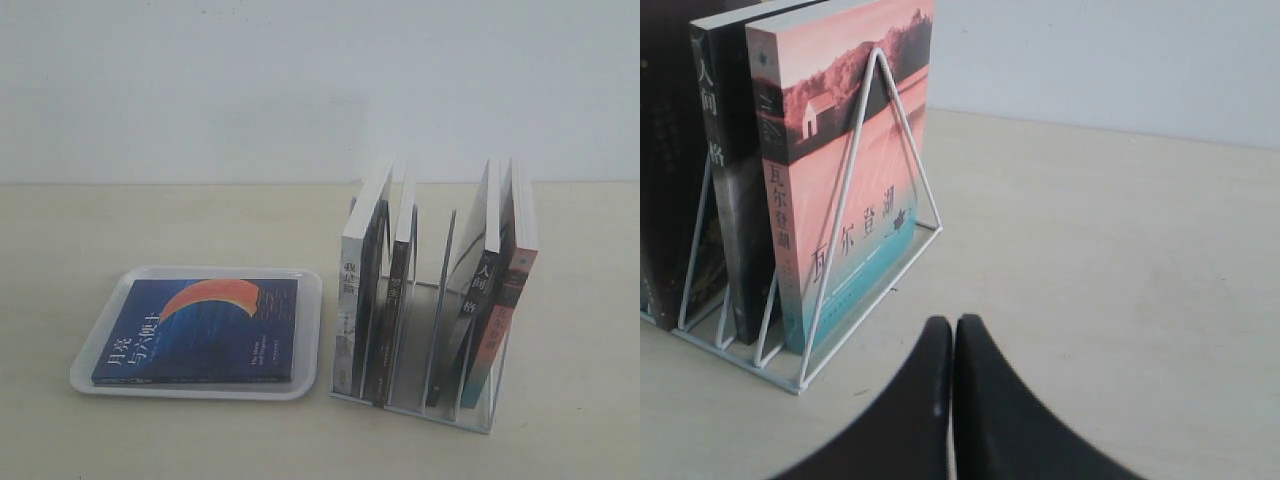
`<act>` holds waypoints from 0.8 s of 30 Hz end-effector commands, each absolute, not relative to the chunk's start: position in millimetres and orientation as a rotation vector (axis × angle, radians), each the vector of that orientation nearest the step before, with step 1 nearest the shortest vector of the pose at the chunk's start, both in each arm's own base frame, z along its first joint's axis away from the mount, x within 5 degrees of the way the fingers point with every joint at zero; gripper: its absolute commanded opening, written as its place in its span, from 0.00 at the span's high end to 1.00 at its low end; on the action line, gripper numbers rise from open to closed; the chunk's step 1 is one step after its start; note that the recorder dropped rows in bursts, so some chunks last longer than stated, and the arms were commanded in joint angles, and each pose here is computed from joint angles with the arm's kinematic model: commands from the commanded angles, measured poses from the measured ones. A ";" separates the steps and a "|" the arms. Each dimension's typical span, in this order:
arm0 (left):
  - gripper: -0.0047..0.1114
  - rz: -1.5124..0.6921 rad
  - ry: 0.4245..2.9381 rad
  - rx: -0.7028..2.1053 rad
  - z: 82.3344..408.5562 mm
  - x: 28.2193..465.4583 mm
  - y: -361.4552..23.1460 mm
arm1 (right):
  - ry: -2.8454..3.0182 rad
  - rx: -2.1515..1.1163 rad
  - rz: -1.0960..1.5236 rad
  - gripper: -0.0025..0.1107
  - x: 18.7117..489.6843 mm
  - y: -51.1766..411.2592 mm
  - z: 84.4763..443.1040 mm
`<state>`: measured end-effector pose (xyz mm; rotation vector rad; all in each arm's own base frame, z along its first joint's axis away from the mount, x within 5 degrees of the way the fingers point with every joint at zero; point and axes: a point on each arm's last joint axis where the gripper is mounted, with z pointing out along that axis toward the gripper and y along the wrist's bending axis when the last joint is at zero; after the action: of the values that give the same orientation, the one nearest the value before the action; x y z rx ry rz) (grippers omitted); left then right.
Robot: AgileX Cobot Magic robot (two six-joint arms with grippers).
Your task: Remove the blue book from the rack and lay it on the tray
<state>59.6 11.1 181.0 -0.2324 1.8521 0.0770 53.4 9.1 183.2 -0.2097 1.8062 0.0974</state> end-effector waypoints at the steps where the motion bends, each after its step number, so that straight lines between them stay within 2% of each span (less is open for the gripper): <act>1: 0.92 0.066 1.843 -0.231 182.4 59.6 10.5 | 1.792 -0.218 0.090 0.98 53.3 9.0 184.2; 24: 0.92 -0.032 1.854 -0.100 182.5 60.5 2.0 | 1.792 -0.218 0.090 0.98 53.3 9.0 184.2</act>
<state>60.6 2.5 181.0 -0.1002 1.8633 -0.0213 53.4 9.1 183.2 -0.2097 1.8062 0.0974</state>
